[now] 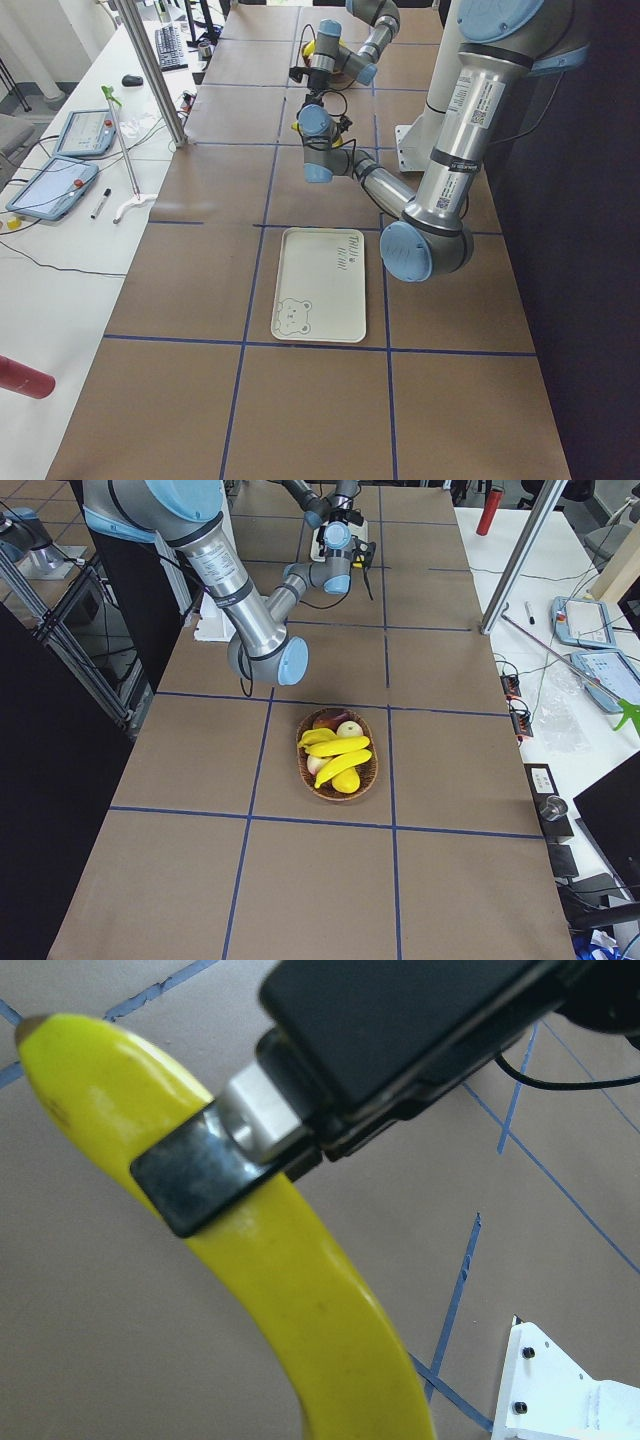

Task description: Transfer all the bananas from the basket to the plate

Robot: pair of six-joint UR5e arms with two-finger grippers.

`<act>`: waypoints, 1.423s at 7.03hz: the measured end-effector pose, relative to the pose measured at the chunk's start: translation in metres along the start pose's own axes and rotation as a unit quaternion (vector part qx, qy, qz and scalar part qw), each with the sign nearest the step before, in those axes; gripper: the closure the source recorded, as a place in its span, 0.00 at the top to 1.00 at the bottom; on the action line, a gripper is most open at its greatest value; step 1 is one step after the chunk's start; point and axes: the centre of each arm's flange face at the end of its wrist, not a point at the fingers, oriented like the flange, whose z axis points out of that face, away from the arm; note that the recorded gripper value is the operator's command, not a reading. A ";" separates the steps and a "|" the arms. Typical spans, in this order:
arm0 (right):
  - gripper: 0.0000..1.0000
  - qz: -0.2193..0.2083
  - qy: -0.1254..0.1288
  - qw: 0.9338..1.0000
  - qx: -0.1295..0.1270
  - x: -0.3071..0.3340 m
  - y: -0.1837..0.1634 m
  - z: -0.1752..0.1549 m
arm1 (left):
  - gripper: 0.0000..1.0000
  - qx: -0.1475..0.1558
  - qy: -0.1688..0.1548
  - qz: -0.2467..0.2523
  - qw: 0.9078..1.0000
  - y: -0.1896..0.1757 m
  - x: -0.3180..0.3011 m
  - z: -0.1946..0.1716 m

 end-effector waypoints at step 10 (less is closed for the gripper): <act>1.00 0.014 -0.001 1.000 0.016 0.001 -0.004 0.001 | 0.08 0.012 0.006 -0.034 0.999 0.006 0.000 -0.005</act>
